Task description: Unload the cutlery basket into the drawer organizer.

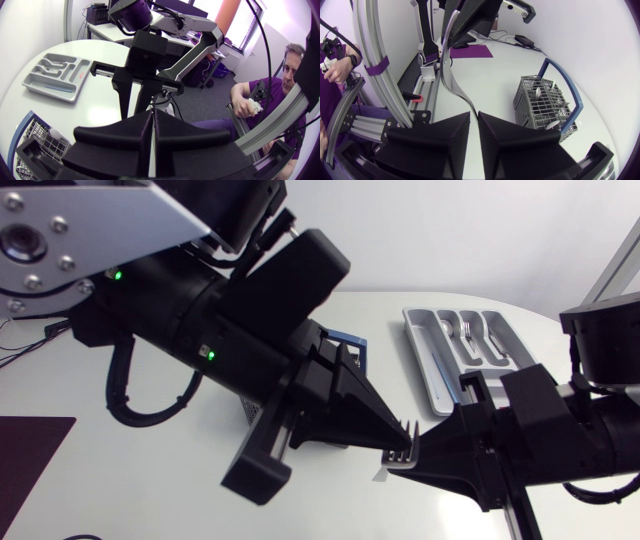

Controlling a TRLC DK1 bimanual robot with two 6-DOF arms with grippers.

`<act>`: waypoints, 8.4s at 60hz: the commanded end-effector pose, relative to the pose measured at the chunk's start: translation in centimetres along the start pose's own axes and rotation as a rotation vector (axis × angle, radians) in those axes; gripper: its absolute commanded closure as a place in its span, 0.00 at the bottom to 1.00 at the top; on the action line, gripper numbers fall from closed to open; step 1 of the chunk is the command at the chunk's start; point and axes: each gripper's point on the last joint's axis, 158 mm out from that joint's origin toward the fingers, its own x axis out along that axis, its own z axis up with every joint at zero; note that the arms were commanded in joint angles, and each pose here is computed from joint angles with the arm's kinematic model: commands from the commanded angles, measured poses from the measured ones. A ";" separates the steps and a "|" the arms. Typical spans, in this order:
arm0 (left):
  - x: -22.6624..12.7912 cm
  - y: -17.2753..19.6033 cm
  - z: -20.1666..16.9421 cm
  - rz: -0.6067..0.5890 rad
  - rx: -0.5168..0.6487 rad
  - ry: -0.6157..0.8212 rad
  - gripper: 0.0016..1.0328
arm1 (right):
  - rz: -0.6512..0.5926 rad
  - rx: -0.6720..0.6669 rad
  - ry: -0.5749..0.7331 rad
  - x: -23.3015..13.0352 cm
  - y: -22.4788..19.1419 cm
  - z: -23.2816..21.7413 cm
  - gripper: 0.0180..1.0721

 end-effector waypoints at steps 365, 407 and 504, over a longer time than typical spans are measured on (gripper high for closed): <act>-8.1 11.8 -8.4 0.767 -0.073 0.057 0.22 | -1.023 0.547 0.361 -12.6 -33.0 -11.9 0.20; -6.2 11.8 -11.2 0.722 0.004 0.098 0.21 | -0.589 0.747 0.284 -2.3 -19.4 -6.4 0.20; -2.2 19.5 -11.5 0.775 -0.013 -0.044 0.49 | -0.389 0.836 0.323 5.9 -17.0 -5.3 0.45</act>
